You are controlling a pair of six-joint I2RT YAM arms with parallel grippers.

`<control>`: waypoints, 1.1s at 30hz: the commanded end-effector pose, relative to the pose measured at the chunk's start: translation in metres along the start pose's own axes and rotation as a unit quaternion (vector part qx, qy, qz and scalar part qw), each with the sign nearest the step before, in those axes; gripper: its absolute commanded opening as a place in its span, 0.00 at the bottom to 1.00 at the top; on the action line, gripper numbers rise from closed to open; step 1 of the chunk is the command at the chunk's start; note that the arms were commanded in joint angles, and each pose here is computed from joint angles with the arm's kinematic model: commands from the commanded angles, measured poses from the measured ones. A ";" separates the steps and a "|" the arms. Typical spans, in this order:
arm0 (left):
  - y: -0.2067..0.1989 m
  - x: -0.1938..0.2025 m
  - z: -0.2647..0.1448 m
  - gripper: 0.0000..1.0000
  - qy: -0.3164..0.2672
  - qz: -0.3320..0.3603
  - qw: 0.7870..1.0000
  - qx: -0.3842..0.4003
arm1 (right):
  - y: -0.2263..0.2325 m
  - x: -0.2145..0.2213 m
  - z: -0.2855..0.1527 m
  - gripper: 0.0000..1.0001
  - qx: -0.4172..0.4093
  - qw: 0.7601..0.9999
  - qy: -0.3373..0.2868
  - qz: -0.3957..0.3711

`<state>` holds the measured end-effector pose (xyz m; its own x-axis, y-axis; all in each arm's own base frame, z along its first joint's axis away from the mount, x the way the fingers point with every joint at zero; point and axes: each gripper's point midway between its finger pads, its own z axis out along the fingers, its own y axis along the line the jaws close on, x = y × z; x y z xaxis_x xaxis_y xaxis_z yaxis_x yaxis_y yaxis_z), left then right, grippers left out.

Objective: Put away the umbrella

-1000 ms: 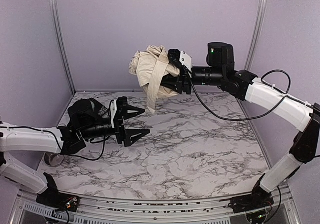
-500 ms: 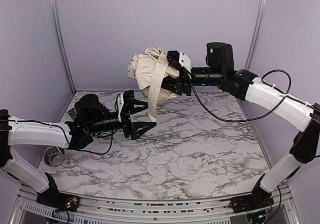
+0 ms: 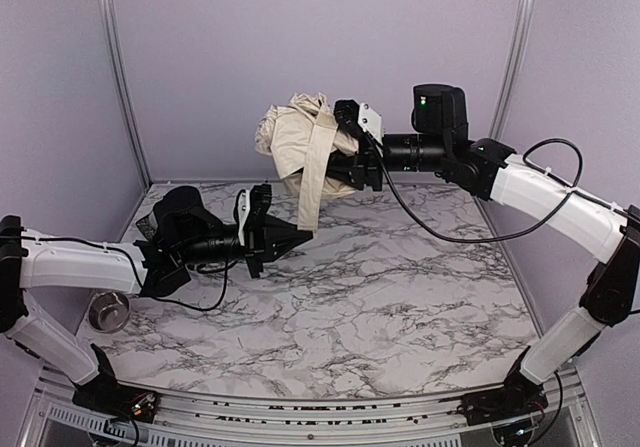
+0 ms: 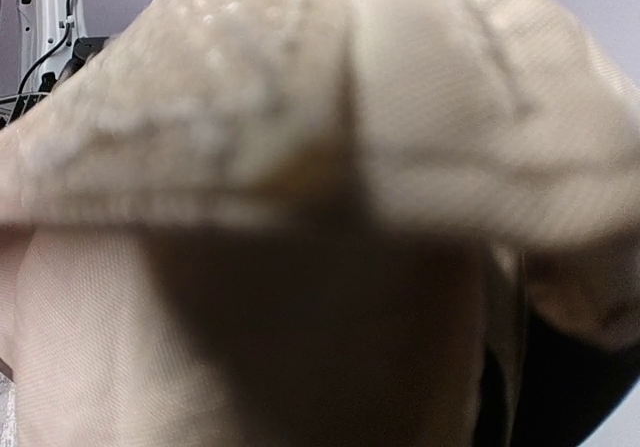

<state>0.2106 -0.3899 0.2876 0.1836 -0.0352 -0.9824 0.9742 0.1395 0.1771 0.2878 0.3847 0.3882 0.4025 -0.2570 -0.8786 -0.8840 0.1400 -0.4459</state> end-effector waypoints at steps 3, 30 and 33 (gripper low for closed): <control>0.004 0.006 -0.020 0.00 0.007 0.010 0.999 -0.037 | -0.039 -0.054 -0.041 0.00 0.078 0.996 -0.053 -0.005; 0.038 0.137 -0.042 0.00 0.245 -0.018 0.967 -0.067 | -0.012 0.091 -0.056 0.00 0.116 0.942 -0.047 0.312; 0.036 0.178 -0.064 0.00 0.319 -0.043 0.942 -0.095 | -0.008 0.153 -0.036 0.00 0.149 0.918 -0.038 0.366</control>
<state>0.2702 -0.3578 0.1871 0.1144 0.3402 -0.9334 0.9388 0.2704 0.2136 0.3038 0.3120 0.3036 -0.1518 -0.0756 -0.9855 -0.9215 0.3714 0.1134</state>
